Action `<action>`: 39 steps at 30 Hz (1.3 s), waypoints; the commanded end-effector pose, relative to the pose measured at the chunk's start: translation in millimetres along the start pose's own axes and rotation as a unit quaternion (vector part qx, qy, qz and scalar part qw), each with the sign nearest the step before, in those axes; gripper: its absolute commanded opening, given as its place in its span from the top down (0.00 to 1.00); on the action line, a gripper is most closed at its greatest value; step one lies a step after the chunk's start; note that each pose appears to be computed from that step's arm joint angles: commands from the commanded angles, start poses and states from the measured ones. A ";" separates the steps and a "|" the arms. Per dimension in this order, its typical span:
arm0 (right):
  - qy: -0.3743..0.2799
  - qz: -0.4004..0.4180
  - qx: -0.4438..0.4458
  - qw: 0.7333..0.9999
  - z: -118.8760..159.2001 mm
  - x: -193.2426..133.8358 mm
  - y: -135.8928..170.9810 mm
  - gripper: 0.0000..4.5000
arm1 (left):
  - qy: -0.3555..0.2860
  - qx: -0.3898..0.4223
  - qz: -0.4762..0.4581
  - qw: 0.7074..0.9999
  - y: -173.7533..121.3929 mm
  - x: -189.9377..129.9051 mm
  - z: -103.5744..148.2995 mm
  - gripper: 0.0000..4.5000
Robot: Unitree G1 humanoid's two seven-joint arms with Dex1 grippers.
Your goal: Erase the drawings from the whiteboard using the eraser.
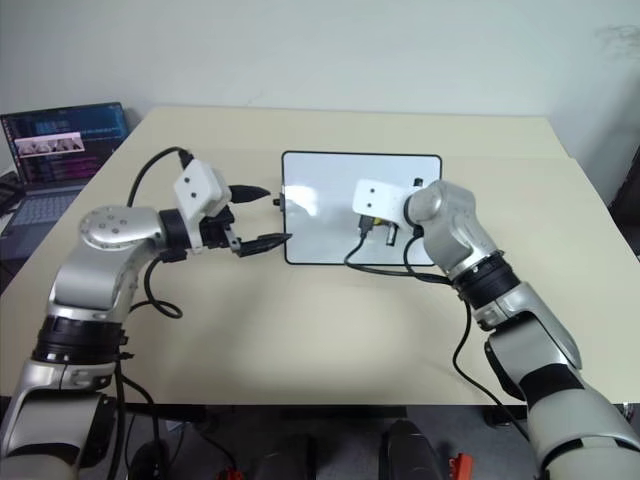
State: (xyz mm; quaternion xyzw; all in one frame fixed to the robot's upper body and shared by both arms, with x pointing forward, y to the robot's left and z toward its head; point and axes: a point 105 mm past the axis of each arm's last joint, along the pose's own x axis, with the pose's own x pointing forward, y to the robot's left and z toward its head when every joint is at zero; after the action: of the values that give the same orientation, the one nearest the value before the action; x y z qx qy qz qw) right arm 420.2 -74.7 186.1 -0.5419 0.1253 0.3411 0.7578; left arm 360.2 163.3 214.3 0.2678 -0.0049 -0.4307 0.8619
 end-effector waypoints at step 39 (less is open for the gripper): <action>0.116 -0.147 0.526 0.830 -226.1 -144.0 21.1 0.92 | -0.170 -0.014 -0.219 0.961 -111.0 123.6 63.1 0.00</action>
State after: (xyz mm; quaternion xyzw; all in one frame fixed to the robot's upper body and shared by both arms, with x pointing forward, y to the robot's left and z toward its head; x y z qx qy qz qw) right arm 343.3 -324.7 171.1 -0.1283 0.2851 0.0560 0.9482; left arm 341.0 -4.4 180.6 0.1589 -0.0614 -0.6513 0.7394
